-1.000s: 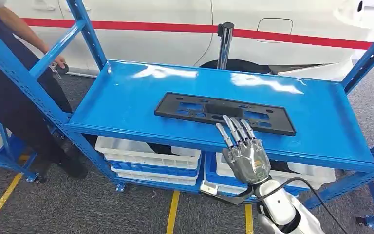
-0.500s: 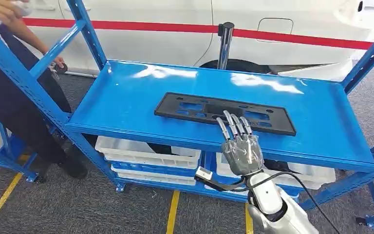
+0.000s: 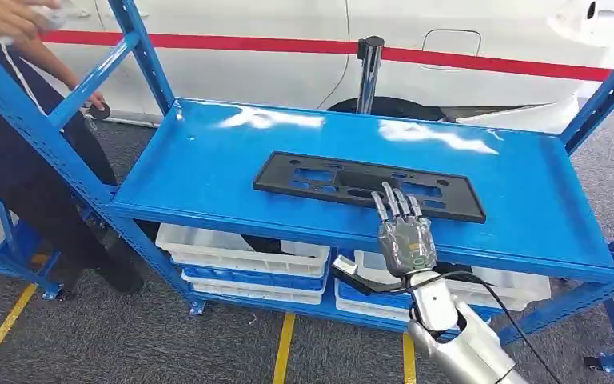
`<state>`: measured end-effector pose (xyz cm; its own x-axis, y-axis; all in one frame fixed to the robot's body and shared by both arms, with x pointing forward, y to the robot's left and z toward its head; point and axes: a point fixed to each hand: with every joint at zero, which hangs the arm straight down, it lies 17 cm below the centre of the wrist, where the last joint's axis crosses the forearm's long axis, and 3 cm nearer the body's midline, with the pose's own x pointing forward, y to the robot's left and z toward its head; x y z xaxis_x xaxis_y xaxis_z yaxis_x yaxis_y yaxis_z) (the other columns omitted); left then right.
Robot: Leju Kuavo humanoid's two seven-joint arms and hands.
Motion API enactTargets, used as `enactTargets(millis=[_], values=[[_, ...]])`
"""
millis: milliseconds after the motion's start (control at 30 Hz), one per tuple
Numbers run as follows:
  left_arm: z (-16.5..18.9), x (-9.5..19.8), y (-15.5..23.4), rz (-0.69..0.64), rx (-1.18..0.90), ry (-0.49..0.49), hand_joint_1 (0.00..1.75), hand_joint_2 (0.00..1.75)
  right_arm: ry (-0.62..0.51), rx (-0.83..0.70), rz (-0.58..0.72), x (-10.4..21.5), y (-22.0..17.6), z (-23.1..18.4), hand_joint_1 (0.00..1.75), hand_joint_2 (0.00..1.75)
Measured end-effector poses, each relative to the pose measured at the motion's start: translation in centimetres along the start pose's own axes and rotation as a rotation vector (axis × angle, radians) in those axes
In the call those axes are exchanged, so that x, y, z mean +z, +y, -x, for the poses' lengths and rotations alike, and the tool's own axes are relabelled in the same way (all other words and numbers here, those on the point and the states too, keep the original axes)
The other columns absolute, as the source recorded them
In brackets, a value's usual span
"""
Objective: Take the parts from the cabinet and place them on the table.
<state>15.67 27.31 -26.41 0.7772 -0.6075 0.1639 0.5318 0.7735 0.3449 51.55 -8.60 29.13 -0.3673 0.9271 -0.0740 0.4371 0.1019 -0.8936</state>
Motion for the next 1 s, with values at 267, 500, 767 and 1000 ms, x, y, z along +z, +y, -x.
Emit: enactTargets(millis=[267, 500, 767, 1000], values=[[-0.1, 0.0, 0.0, -0.001, -0.007, -0.001, 0.00, 0.00, 0.032, 0.011, -0.019, -0.8, 1.0, 1.1, 0.00, 1.75], [-0.1, 0.0, 0.1, -0.002, 0.003, 0.001, 0.00, 0.00, 0.037, 0.013, -0.021, -1.4, 1.1, 1.3, 0.00, 1.75], [-0.4, 0.0, 0.1, -0.004, 0.002, -0.014, 0.00, 0.00, 0.036, 0.012, -0.021, -1.7, 1.1, 1.1, 0.00, 1.75], [-0.7, 0.0, 0.0, 0.001, -0.005, -0.034, 0.00, 0.00, 0.033, 0.011, -0.024, -1.8, 1.2, 1.0, 0.00, 1.75]])
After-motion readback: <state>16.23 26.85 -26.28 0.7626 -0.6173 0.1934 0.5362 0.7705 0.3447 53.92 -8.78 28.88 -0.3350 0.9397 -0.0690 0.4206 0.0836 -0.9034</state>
